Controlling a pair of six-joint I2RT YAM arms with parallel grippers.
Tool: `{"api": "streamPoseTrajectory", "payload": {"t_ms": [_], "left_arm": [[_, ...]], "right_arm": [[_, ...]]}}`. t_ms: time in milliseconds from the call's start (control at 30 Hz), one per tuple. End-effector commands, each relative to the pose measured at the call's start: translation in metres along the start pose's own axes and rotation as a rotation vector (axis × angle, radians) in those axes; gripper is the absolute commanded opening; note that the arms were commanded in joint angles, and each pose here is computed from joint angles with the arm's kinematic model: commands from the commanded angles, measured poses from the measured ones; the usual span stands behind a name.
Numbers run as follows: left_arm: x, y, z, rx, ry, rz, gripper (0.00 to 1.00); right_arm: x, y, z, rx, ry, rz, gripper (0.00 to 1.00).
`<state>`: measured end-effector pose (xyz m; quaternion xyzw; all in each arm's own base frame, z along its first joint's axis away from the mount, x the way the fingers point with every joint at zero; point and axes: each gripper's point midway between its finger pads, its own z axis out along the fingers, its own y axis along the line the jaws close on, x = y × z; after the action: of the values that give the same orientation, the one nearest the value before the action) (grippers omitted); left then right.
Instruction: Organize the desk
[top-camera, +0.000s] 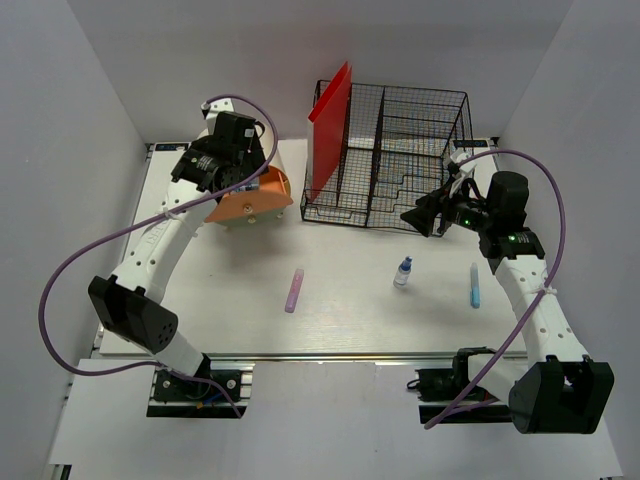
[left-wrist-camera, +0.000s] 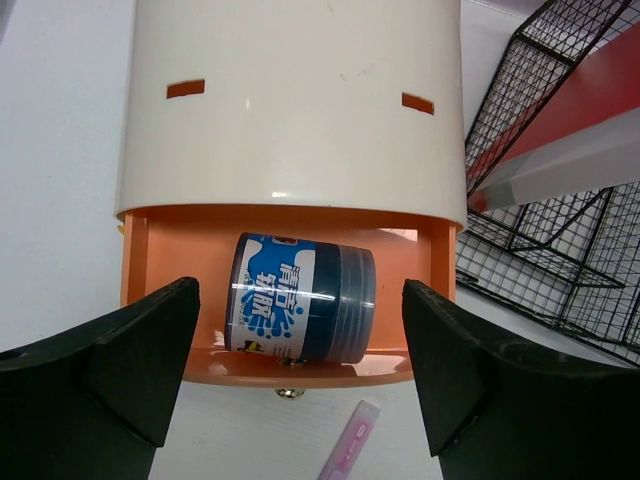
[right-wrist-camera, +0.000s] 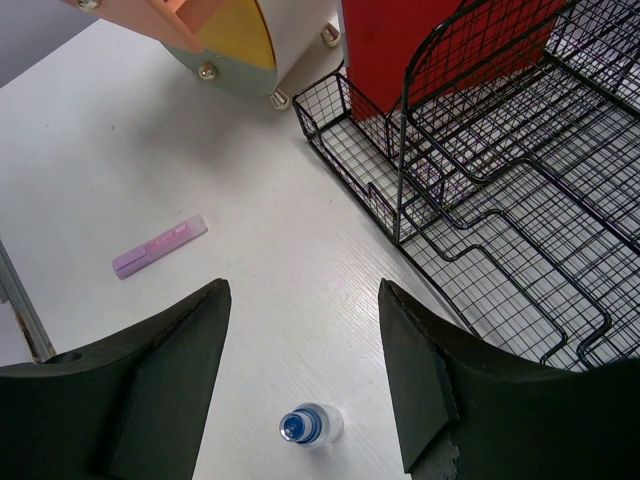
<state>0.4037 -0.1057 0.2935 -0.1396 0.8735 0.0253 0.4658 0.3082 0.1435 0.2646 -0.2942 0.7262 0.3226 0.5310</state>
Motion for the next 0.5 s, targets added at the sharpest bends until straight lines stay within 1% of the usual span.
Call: {"api": "streamPoseTrajectory", "payload": {"t_ms": [0, 67, 100, 133, 167, 200, 233, 267, 300, 333, 400, 433, 467], "left_arm": [[-0.027, 0.002, -0.015, 0.012, -0.074, -0.044, 0.90], [-0.032, 0.002, -0.019, 0.017, -0.086, -0.047, 0.75], [-0.035, 0.001, -0.022, 0.026, -0.092, -0.052, 0.62], [-0.040, 0.002, -0.028, 0.037, -0.104, -0.056, 0.31], [-0.043, 0.001, -0.032, 0.052, -0.110, -0.059, 0.17], [-0.044, -0.004, -0.040, 0.100, -0.107, -0.049, 0.05], [-0.042, -0.007, -0.044, 0.132, -0.098, -0.042, 0.00], [-0.038, -0.009, -0.047, 0.156, -0.075, -0.030, 0.00], [-0.030, -0.018, -0.052, 0.218, -0.037, -0.016, 0.00], [-0.025, -0.019, -0.056, 0.240, -0.016, -0.007, 0.00], [-0.004, -0.017, -0.061, 0.256, 0.065, 0.013, 0.00], [0.005, -0.022, -0.071, 0.298, 0.094, 0.018, 0.00], [0.015, -0.017, -0.074, 0.289, 0.130, 0.022, 0.00]], "right_arm": [[-0.011, 0.002, -0.002, -0.007, -0.038, -0.037, 0.66], [-0.011, 0.002, -0.003, -0.004, -0.039, -0.037, 0.66], [-0.012, 0.002, -0.003, -0.005, -0.041, -0.041, 0.66], [-0.010, 0.001, -0.003, -0.004, -0.038, -0.037, 0.66], [-0.010, 0.002, -0.003, -0.006, -0.038, -0.037, 0.66], [-0.011, 0.001, -0.003, -0.002, -0.040, -0.039, 0.66], [-0.010, 0.001, -0.002, -0.006, -0.036, -0.036, 0.66], [-0.011, 0.001, -0.003, -0.004, -0.039, -0.041, 0.67], [-0.011, 0.002, -0.002, -0.005, -0.039, -0.040, 0.66], [-0.011, 0.001, -0.003, -0.003, -0.039, -0.039, 0.66], [-0.011, 0.000, -0.003, -0.003, -0.039, -0.039, 0.66], [-0.010, 0.001, -0.002, -0.004, -0.037, -0.039, 0.66], [-0.009, 0.001, -0.002, -0.004, -0.036, -0.038, 0.66]]}}
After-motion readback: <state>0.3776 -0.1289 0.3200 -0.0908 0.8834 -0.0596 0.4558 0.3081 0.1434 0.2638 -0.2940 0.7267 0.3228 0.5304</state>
